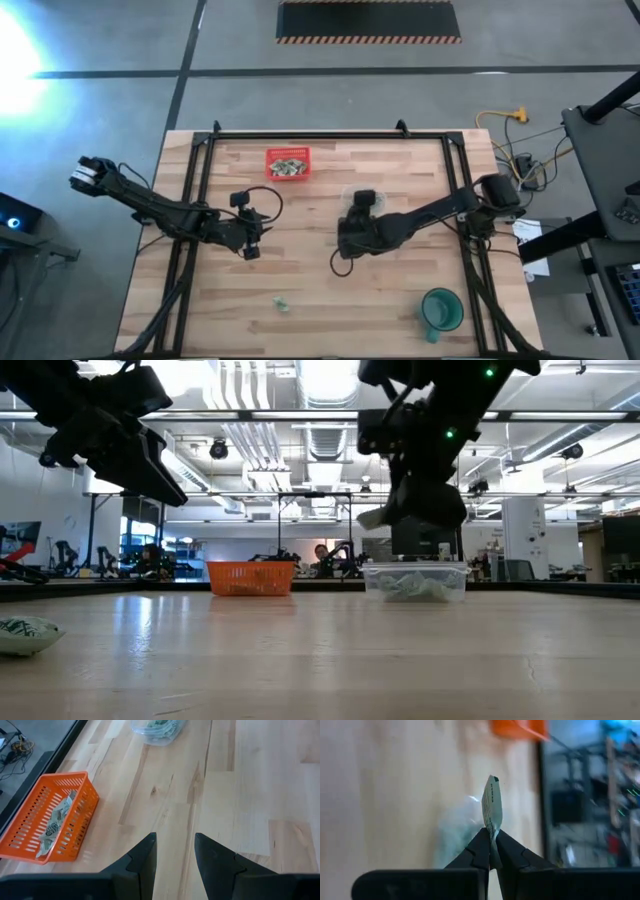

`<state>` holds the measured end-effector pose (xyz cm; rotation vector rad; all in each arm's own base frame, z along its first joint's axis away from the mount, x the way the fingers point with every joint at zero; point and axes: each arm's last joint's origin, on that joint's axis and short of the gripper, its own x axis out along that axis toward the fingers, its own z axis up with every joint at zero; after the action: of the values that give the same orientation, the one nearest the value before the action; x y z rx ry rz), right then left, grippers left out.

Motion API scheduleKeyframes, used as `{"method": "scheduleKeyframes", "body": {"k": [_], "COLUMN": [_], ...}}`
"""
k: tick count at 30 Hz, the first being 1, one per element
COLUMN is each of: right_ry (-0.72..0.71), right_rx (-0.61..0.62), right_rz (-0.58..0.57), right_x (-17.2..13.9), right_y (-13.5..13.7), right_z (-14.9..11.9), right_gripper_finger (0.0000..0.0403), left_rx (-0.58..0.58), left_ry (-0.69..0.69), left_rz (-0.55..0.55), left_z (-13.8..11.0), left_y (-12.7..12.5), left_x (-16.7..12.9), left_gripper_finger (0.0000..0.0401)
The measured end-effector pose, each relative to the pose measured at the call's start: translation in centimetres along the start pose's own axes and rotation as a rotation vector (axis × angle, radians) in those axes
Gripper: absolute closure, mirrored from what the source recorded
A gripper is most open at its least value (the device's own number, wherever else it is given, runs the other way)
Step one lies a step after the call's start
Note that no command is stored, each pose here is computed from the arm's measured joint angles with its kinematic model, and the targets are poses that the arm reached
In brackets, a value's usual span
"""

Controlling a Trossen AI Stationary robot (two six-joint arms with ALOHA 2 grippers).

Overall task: Pick and place items into bin
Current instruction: Put the green stevia packet into the transparent bin

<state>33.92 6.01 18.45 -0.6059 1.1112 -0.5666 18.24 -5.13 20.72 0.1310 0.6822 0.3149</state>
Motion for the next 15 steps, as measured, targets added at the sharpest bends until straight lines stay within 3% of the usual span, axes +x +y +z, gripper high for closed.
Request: {"method": "scheduleKeyframes", "body": {"k": [5,15], "right_ry": [0.079,0.191], "right_rx": [0.082,0.13], "right_rz": [-0.045,-0.057], "right_x": [0.6,3.4], "right_y": [-1.0,-1.5], "right_z": [-1.0,-3.5], "right_gripper_finger": [0.0394,0.0394], "left_rx": [-0.001,-0.002], "left_ry": [-0.001,-0.001], "left_rz": [0.0,0.0], "left_z": [0.0,0.0], "left_y": [0.0,0.0], "left_x": [0.0,0.0], "left_gripper_finger": [0.0285,0.0285]}}
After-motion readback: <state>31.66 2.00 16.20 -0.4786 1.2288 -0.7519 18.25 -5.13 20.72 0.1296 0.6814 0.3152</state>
